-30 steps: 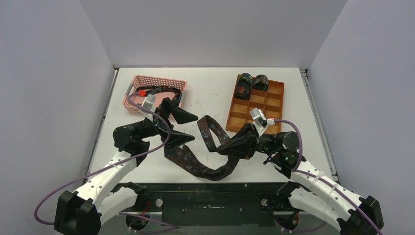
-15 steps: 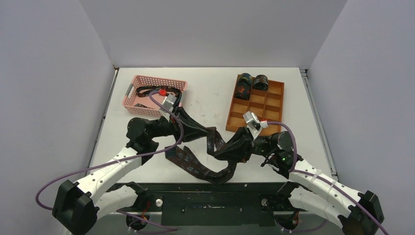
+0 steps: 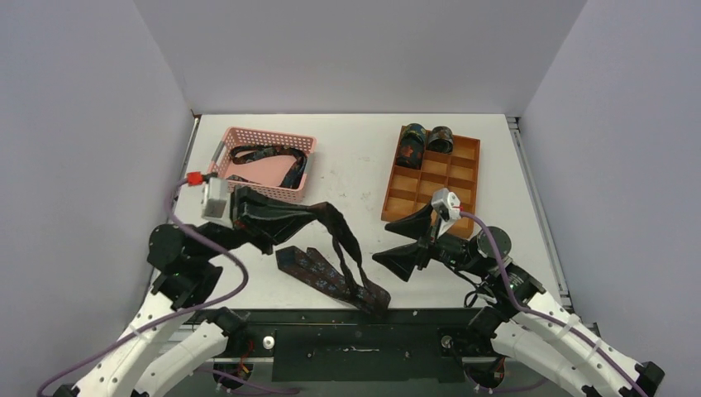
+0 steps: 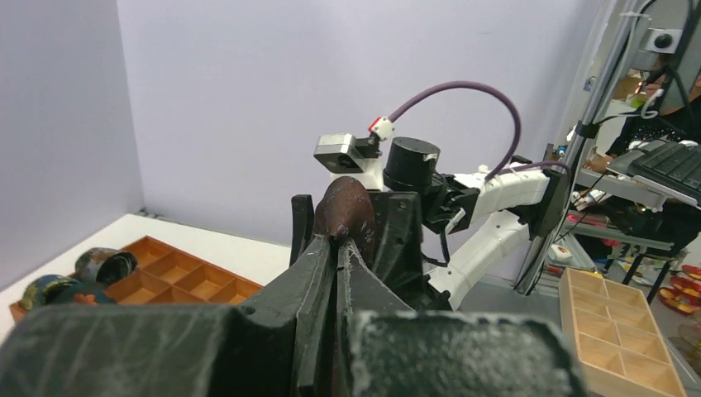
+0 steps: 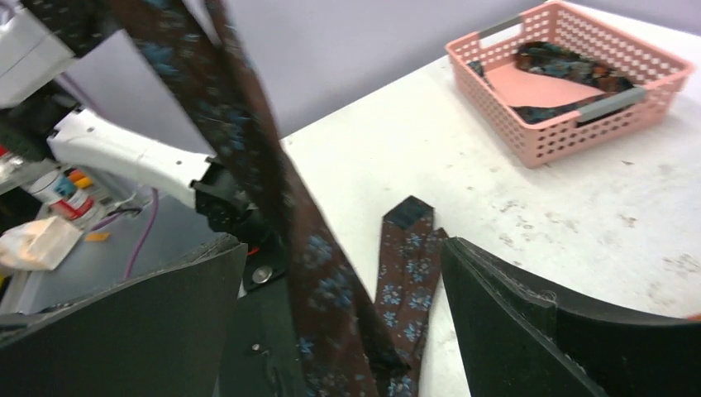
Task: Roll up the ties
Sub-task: Flatten out the tie at the center of the board.
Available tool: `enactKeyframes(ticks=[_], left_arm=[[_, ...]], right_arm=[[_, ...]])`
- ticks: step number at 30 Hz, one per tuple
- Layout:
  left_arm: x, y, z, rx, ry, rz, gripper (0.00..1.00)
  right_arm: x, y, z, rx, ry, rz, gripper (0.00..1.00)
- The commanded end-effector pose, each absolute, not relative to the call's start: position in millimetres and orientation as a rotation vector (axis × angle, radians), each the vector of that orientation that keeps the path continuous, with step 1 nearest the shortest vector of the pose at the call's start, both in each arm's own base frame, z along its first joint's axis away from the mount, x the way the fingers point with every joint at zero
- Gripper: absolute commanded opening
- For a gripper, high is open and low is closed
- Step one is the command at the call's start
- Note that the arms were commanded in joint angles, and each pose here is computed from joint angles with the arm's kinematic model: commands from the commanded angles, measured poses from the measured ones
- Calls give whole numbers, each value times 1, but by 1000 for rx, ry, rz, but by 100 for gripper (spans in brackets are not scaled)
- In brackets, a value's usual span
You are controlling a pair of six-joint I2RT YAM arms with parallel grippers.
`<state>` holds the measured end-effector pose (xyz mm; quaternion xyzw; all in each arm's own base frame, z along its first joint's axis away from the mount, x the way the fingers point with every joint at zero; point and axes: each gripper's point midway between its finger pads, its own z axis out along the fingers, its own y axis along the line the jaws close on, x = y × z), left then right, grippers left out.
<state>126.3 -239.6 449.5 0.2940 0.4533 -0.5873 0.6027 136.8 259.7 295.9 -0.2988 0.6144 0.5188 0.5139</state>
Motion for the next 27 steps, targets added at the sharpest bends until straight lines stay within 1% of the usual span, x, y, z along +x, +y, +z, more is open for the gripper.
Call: enactKeyframes(ticks=[1,6,9,10,11,12,13,14,16,18,19,20,23,27], left_arm=[[98,-216,446,726,1063,-1268,0],[41,-194,392,751,1152,-1423,0],[27,-187,353,657,1261,-1547,0],[24,-185,343,613,1282,-1587,7],[23,-183,335,575,1297,-1614,27],[23,-181,329,540,1308,-1632,37],[22,-179,325,516,1312,-1642,41],[20,-177,324,508,1301,-1641,47],[15,-175,322,531,1330,-1615,66],[14,-172,322,561,1361,-1528,89],[11,-169,326,573,1358,-1476,99],[10,-165,328,570,1357,-1414,97],[5,-158,343,569,1298,-1312,96],[5,-159,347,569,1278,-1325,96]], right_arm=[[158,240,293,-596,1551,1083,90],[182,232,252,-391,1699,1021,90],[195,235,215,-354,1827,962,90],[196,242,201,-377,1883,962,90],[196,249,188,-405,1935,972,90],[197,258,179,-433,1969,987,90],[196,266,166,-458,2020,994,90],[194,273,152,-497,2068,993,90],[184,290,126,-593,2150,971,90],[167,310,100,-710,2213,909,90],[164,316,90,-732,2233,878,90],[163,321,81,-743,2258,868,90],[160,333,58,-769,2301,833,90],[154,344,31,-892,2350,702,90]])
